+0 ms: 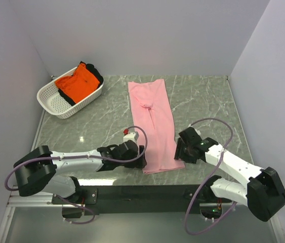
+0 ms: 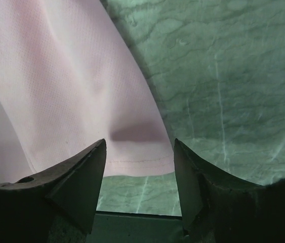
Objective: Fold and stack the t-shirts
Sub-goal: Fold the tshirt
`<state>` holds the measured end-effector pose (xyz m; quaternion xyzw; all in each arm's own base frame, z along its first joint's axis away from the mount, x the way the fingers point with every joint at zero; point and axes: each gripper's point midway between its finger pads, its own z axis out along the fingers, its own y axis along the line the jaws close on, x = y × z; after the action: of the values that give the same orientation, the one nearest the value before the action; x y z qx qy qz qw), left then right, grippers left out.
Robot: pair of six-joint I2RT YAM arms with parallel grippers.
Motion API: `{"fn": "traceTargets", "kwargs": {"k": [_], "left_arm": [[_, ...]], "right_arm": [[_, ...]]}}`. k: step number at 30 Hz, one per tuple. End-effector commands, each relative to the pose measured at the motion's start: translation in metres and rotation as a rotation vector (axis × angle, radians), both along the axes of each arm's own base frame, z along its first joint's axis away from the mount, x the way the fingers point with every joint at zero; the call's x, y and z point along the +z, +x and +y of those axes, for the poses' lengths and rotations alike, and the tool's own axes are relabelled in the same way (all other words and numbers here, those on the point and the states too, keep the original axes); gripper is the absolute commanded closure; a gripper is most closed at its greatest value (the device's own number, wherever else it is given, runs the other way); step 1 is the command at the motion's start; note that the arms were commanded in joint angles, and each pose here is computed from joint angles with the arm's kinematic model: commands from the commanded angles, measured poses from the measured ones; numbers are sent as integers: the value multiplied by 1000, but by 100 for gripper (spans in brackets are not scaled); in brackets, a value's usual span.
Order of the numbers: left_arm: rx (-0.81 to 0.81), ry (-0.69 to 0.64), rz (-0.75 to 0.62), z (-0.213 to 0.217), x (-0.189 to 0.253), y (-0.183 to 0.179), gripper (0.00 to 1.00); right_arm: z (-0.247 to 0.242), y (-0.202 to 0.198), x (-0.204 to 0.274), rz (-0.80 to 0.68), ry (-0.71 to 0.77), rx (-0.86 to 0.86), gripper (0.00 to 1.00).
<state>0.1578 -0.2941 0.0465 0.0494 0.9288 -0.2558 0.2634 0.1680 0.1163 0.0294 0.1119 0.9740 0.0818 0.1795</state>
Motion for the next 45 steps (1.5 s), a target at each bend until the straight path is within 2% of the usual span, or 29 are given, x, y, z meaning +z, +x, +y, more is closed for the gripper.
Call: {"fn": "traceTargets", "kwargs": {"k": [1, 5, 17, 23, 34, 40, 41, 44, 45], "left_arm": [[21, 4, 13, -7, 2, -7, 22], [5, -7, 26, -12, -1, -21, 30], [-35, -8, 52, -31, -13, -32, 37], [-21, 24, 53, -27, -18, -33, 48], [-42, 34, 67, -31, -25, -39, 69], [-37, 59, 86, -24, -33, -43, 86], [-32, 62, 86, -23, -33, -42, 91], [-17, 86, 78, -15, -33, -41, 100], [-14, 92, 74, -13, -33, -41, 99]], "right_arm": [[-1, -9, -6, 8, -27, -18, 37], [-2, -12, -7, -14, -51, -51, 38], [-7, -18, -16, -19, -53, -79, 38], [-8, -19, -17, -24, -51, -80, 42], [6, -18, -15, -26, -25, -41, 71], [14, -20, -17, -11, -32, -17, 84], [15, -22, -17, -7, -34, -14, 86], [24, -24, -16, -4, -30, 7, 99], [25, -25, -16, -4, -36, 10, 100]]}}
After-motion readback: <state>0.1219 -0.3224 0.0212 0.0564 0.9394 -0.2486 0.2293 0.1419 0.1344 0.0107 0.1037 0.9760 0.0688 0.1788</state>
